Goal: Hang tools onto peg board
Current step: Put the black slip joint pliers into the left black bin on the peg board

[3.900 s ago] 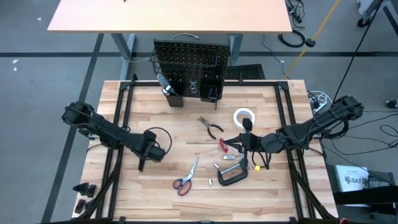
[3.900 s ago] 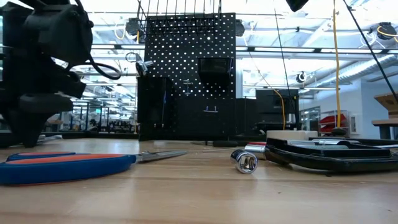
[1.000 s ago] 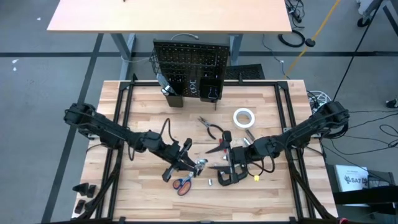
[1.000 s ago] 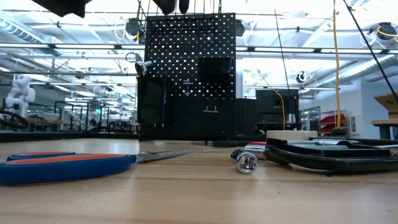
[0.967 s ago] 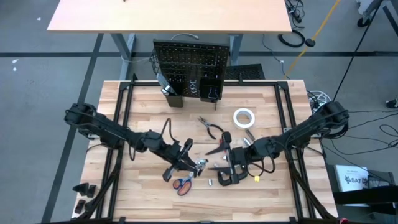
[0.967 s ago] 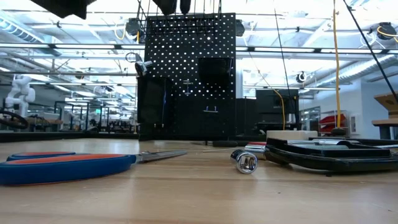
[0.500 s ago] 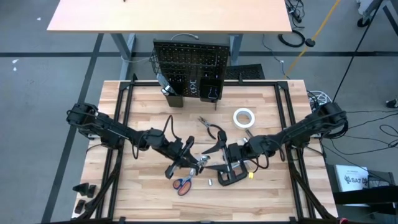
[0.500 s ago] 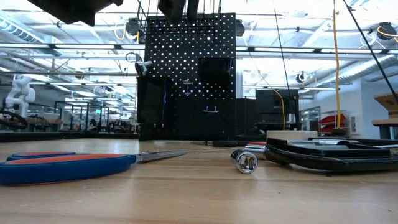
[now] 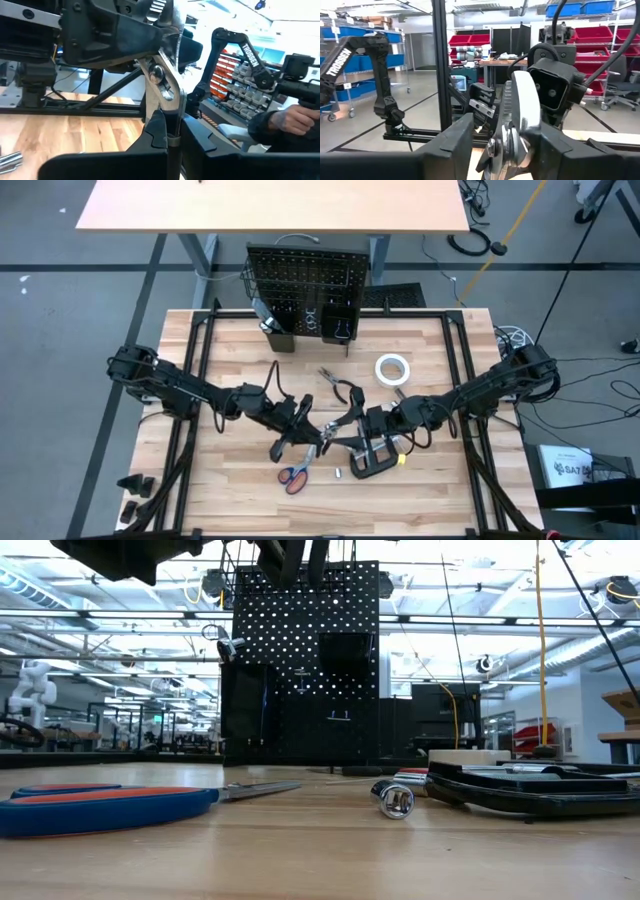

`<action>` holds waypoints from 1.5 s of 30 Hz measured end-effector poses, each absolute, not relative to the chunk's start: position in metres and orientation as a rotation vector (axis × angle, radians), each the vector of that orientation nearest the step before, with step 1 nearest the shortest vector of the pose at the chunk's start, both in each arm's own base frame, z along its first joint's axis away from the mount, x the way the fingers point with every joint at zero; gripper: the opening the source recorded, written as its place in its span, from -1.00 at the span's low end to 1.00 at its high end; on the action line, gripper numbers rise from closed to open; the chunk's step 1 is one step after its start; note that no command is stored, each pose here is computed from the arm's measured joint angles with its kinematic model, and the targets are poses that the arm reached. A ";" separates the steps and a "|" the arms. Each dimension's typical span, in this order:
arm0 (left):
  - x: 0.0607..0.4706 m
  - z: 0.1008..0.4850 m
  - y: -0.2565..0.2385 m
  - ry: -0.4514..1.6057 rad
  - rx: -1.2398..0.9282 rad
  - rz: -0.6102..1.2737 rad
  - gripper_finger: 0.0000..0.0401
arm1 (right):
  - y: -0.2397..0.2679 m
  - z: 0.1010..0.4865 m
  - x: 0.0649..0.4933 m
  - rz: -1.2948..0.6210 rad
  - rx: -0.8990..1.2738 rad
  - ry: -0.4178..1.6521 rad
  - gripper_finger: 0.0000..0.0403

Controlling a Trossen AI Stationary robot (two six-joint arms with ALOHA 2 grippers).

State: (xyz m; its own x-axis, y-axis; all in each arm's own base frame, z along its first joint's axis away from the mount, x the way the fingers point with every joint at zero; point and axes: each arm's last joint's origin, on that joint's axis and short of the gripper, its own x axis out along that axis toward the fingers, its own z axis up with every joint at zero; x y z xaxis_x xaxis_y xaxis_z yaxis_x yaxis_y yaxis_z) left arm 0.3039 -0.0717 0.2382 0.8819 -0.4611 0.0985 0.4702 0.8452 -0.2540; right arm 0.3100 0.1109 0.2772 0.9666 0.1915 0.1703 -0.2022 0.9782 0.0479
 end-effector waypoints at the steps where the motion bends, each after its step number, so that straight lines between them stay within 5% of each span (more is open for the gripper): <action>1: 0.304 0.238 -0.071 -0.031 -0.278 -0.486 -0.91 | 0.111 0.277 0.310 0.197 0.065 -0.166 -0.34; 9: 0.306 0.232 -0.068 0.029 -0.340 -0.341 -0.69 | 0.107 0.273 0.312 0.177 0.039 -0.127 -0.88; 23: 0.281 0.252 -0.050 0.158 -0.221 -0.261 0.05 | 0.103 0.287 0.295 0.103 0.041 -0.061 -0.88; 33: 0.250 0.289 -0.052 0.040 -0.142 -0.288 0.11 | 0.097 0.294 0.276 0.006 0.077 0.066 -0.88; 45: 0.297 0.244 -0.060 0.051 -0.139 -0.258 0.10 | 0.090 0.285 0.285 0.044 0.143 0.108 -0.88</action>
State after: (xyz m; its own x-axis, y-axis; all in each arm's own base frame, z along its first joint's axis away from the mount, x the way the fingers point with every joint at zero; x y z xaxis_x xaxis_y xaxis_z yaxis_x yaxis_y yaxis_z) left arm 0.2971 -0.0602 0.2444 0.9657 -0.2575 -0.0326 0.2504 0.9574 -0.1439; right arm 0.2847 0.0897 0.2853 0.9932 0.0517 -0.1047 -0.0363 0.9889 0.1443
